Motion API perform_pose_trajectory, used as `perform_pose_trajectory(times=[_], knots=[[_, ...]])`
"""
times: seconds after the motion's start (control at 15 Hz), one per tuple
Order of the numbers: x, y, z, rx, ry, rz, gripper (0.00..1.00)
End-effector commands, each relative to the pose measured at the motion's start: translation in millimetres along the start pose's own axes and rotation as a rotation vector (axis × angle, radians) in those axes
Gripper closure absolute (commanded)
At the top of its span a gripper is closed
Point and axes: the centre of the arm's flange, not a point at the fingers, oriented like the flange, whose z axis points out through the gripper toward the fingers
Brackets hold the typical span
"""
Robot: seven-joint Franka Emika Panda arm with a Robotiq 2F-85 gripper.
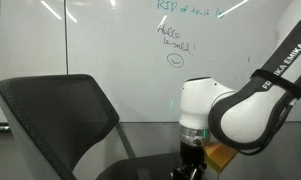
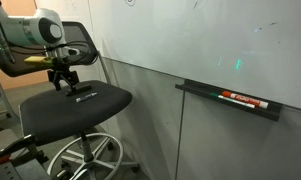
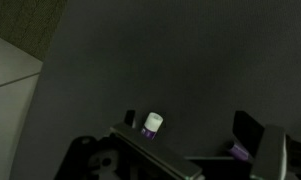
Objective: Use the marker on the chair to write on the board
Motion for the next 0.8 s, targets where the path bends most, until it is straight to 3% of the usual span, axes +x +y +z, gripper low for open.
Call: perform_pose_trajectory(times=[0.0,0.33,0.73], knots=[[19.3,-14.3,16.2,-0.010,0.062,-0.052,0.00],[42.9,-19.1,29.1,-0.027,0.114,-0.111,0.00],[54.2,11.1,45.4,-0.061,0.087,-0.098,0.00]])
